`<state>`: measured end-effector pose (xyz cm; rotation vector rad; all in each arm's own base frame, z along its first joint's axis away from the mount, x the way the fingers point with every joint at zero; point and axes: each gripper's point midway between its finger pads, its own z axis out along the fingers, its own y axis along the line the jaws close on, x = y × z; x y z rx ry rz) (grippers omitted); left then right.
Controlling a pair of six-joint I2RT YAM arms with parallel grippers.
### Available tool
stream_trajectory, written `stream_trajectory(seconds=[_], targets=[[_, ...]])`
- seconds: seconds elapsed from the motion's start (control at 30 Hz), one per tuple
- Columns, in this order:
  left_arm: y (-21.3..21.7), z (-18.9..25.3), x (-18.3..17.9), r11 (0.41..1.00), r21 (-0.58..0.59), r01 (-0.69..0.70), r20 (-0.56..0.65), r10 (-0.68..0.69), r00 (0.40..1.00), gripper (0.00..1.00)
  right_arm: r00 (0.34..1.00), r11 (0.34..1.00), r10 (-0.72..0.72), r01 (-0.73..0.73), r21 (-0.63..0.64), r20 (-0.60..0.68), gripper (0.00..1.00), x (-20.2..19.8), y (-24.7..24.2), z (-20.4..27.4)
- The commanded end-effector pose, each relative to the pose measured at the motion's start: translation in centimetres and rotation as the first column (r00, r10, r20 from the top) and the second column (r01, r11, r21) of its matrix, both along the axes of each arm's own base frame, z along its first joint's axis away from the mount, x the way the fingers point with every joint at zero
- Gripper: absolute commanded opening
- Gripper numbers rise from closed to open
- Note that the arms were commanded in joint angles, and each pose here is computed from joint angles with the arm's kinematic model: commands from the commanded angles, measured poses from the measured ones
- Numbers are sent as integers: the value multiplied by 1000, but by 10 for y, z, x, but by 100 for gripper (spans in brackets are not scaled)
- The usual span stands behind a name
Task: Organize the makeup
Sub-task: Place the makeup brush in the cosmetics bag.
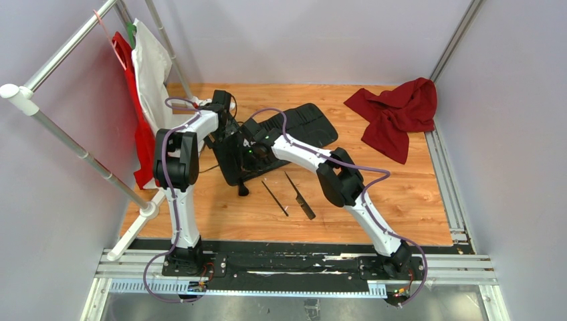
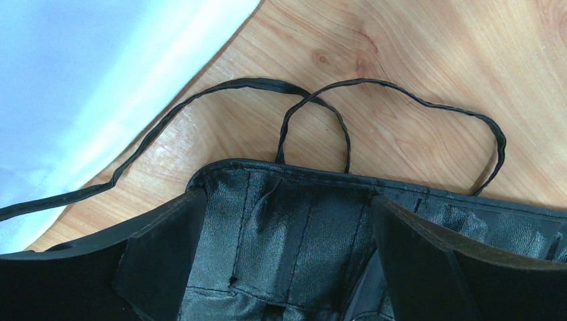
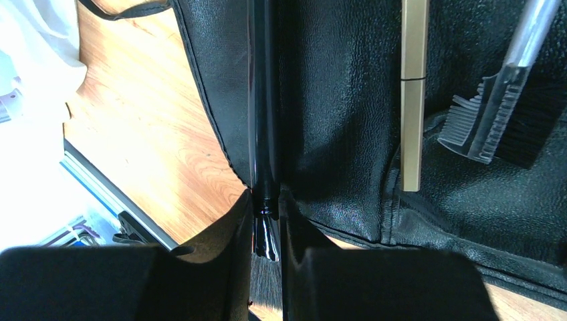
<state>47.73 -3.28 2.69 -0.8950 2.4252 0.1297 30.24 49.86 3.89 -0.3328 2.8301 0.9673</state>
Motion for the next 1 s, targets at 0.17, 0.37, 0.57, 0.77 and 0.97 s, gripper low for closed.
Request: stream_trajectory(seconds=[0.17, 0.37, 0.57, 0.77, 0.97], targets=[[-1, -9, -3, 999, -34, -3, -25, 2, 1000, 98, 1000, 1000, 21, -21, 21, 5, 1, -5, -4, 34], [-5, -6, -2, 998, -56, 4, -22, -5, 1000, 98, 1000, 999, 31, -31, 35, -3, 1, -6, -1, 41], [-10, -6, -1, 996, -83, 12, -17, -14, 1000, 98, 999, 999, 35, -35, 39, -8, 1, -4, 3, 39], [-12, -7, -1, 996, -91, 18, -17, -20, 1000, 98, 999, 999, 34, -33, 38, -20, 1, -3, 6, 33], [-14, -7, 1, 995, -101, 25, -11, -26, 1000, 98, 999, 999, 36, -35, 39, -22, 1, -3, 7, 32]])
